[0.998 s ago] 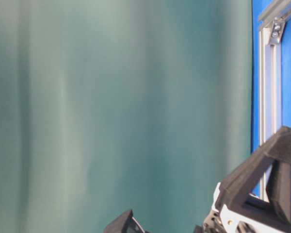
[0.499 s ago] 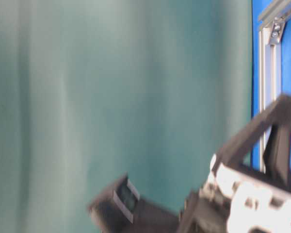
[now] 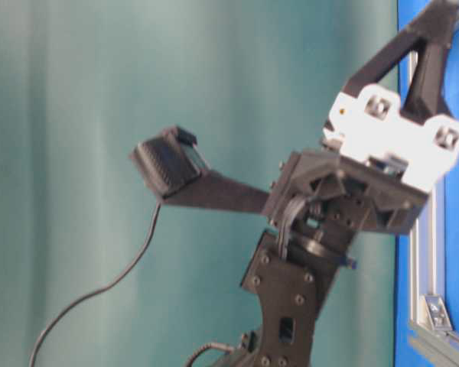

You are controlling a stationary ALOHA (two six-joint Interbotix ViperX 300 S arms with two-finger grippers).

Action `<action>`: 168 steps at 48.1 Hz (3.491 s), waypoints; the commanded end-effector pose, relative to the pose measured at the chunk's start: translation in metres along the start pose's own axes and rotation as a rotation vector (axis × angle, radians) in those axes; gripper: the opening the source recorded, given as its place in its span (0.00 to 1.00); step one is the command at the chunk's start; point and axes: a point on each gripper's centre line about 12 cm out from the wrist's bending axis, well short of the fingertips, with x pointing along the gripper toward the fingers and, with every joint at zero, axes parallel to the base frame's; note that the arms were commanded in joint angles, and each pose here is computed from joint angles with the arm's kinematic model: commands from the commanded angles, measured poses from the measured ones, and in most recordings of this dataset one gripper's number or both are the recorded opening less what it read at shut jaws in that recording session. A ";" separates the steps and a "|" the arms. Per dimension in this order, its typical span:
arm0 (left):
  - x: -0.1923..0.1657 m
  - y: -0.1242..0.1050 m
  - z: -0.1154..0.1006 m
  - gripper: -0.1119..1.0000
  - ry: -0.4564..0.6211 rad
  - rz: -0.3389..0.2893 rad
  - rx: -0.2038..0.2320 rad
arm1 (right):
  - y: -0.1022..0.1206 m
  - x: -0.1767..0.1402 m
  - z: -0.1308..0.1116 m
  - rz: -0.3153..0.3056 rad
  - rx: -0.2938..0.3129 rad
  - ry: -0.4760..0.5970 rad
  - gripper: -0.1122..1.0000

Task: Insert the wire through the string loop located on the right side.
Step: 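Move the open left gripper to the plug emerging from the loop, then close the left gripper on the plug beyond the loop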

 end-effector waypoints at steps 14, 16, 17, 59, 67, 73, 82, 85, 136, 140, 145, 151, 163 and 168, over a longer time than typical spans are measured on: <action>0.002 -0.004 0.016 0.15 -0.036 -0.010 -0.010 | 0.001 0.002 0.008 0.001 0.002 -0.026 0.06; 0.002 -0.004 0.016 0.20 -0.038 -0.009 -0.013 | 0.001 0.002 0.008 0.001 0.004 -0.028 0.06; 0.003 -0.005 0.016 0.24 -0.038 -0.011 -0.011 | 0.001 0.002 0.008 0.001 0.002 -0.026 0.06; 0.029 -0.012 -0.020 0.83 0.011 -0.021 -0.006 | 0.001 0.002 0.007 0.001 0.002 -0.023 0.06; 0.029 -0.012 -0.022 0.83 0.012 -0.020 -0.006 | 0.000 0.002 0.007 0.000 0.003 -0.022 0.06; 0.029 -0.012 -0.022 0.83 0.012 -0.020 -0.006 | 0.001 0.002 0.007 0.001 0.002 -0.022 0.06; 0.029 -0.012 -0.022 0.83 0.011 -0.020 -0.005 | 0.000 0.002 0.007 -0.001 0.003 -0.020 0.06; 0.029 -0.012 -0.021 0.83 0.009 -0.020 -0.005 | 0.001 0.002 0.007 0.000 0.002 -0.020 0.06; 0.030 -0.008 -0.018 0.17 0.003 -0.014 0.005 | 0.001 0.002 0.007 0.003 0.000 -0.021 0.06; 0.030 -0.008 -0.020 0.17 0.007 -0.013 0.005 | 0.001 0.002 0.008 0.002 0.000 -0.021 0.06; 0.029 -0.007 -0.020 0.17 0.009 -0.012 0.005 | 0.001 0.002 0.007 0.004 -0.004 -0.020 0.06; 0.029 -0.008 -0.020 0.17 0.009 -0.014 0.006 | 0.001 0.001 0.006 0.002 -0.003 -0.018 0.06; 0.029 -0.007 -0.020 0.17 0.010 -0.012 0.005 | 0.000 0.000 0.003 0.000 -0.005 0.009 0.07; 0.029 -0.007 -0.021 0.17 0.012 -0.012 0.005 | 0.000 0.000 0.003 -0.002 0.002 0.011 0.13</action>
